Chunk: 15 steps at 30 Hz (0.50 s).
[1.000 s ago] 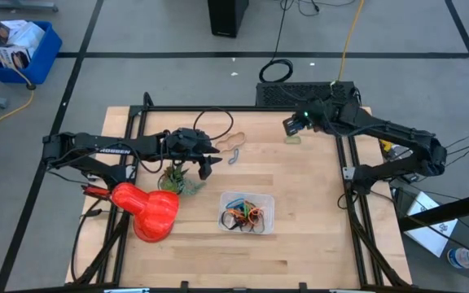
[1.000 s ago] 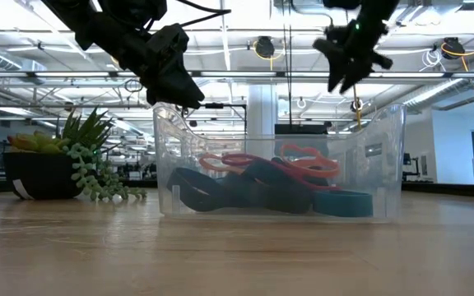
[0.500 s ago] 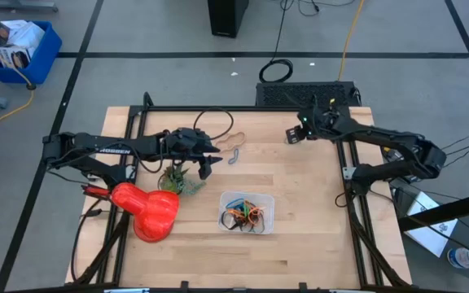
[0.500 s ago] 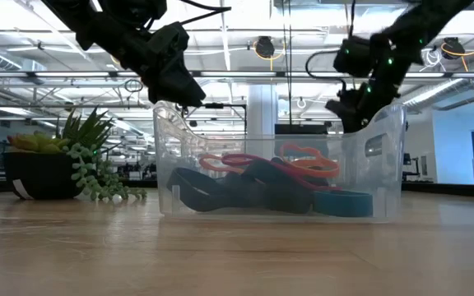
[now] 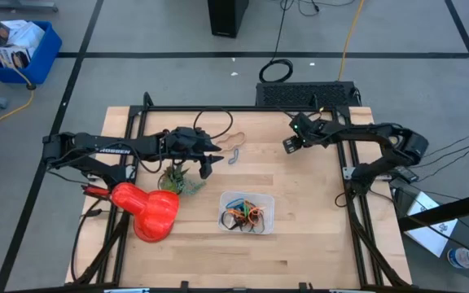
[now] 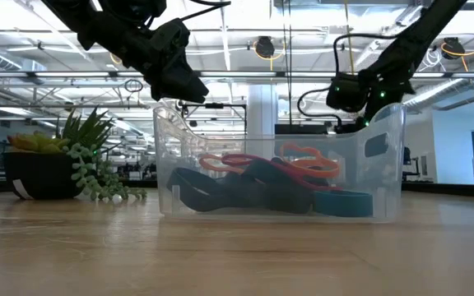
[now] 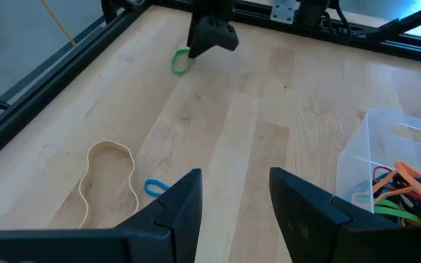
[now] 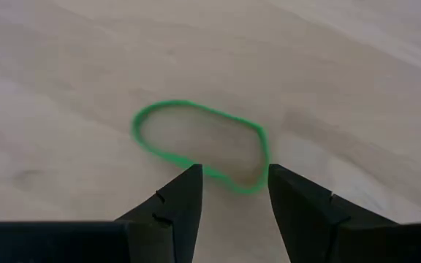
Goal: Pick and place rubber bands into bin
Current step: Put the green rubber band into the bin
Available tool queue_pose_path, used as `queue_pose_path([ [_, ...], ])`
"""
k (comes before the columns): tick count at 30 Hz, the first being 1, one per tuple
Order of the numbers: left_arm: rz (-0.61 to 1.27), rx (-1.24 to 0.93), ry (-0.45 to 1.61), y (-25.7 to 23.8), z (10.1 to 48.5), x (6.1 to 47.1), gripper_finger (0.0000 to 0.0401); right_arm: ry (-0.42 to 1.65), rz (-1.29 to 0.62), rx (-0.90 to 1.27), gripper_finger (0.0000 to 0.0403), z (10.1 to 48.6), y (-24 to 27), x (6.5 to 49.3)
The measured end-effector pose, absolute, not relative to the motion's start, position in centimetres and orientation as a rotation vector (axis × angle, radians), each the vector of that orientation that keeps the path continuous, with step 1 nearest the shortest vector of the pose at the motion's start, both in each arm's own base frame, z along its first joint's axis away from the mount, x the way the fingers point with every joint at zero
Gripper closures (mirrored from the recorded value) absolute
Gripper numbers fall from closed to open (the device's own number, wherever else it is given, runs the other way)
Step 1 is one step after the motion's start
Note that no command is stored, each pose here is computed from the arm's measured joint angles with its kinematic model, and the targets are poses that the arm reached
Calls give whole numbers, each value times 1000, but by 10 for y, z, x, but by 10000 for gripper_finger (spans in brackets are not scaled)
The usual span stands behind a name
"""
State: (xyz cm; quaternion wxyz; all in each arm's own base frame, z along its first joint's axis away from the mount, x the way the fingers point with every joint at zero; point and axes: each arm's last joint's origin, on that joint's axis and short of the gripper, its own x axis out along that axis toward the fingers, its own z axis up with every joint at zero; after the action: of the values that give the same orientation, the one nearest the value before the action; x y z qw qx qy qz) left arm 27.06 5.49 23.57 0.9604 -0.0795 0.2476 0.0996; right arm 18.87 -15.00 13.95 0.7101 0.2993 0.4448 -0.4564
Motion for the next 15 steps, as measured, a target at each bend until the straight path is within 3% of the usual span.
queue_pose_path([
  [4,202,-162,502,55,236,271,233,1010,-1094,636,261,132,-153,188],
  [15,202,-162,503,55,236,271,233,984,-1054,763,318,131,-162,182],
])
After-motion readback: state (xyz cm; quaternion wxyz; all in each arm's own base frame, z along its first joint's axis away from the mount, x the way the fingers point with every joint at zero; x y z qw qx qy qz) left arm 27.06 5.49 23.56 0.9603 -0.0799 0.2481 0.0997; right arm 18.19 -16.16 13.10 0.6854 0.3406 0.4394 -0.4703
